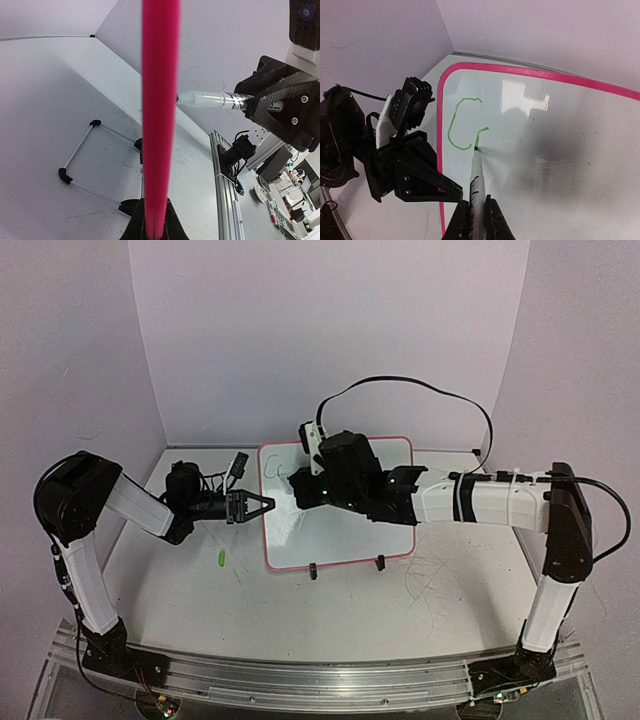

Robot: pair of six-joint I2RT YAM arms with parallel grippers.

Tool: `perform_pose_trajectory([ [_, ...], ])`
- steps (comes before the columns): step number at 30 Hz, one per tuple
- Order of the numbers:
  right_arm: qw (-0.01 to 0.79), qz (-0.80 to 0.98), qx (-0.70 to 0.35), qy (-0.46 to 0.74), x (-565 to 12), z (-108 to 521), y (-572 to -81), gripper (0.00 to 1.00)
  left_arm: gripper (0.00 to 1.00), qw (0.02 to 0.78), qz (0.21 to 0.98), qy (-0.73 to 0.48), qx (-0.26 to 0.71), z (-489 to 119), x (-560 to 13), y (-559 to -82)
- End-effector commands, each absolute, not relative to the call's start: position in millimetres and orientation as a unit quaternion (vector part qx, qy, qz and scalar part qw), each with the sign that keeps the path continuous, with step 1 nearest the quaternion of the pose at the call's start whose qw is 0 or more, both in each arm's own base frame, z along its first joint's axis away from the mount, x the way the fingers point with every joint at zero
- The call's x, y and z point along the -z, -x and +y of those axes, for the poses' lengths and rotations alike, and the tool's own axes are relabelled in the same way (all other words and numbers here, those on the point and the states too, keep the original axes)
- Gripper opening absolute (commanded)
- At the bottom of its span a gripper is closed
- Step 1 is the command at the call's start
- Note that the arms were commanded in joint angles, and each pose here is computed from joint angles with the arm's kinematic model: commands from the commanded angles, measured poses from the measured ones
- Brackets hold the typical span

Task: Write a sentence on the whiteboard

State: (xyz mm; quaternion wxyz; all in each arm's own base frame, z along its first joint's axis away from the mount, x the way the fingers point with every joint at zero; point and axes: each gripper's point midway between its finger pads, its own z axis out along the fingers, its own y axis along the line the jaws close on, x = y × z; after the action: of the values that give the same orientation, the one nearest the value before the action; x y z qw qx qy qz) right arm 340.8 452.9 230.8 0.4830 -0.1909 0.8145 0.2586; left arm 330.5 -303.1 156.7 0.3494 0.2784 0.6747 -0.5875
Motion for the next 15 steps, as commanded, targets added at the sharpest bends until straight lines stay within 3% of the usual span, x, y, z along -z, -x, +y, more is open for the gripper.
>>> perform_pose_trajectory([
  [1,0.487,0.821,-0.243,0.175,-233.2,436.9,-342.6,0.00,0.00,0.347,0.678,-0.271,0.589,-300.5,-158.4,-329.9],
  [15,0.514,0.819,-0.212,0.143,-243.7,418.5,-350.8,0.00,0.00,0.346,0.678,-0.271,0.589,-300.7,-157.7,-329.7],
])
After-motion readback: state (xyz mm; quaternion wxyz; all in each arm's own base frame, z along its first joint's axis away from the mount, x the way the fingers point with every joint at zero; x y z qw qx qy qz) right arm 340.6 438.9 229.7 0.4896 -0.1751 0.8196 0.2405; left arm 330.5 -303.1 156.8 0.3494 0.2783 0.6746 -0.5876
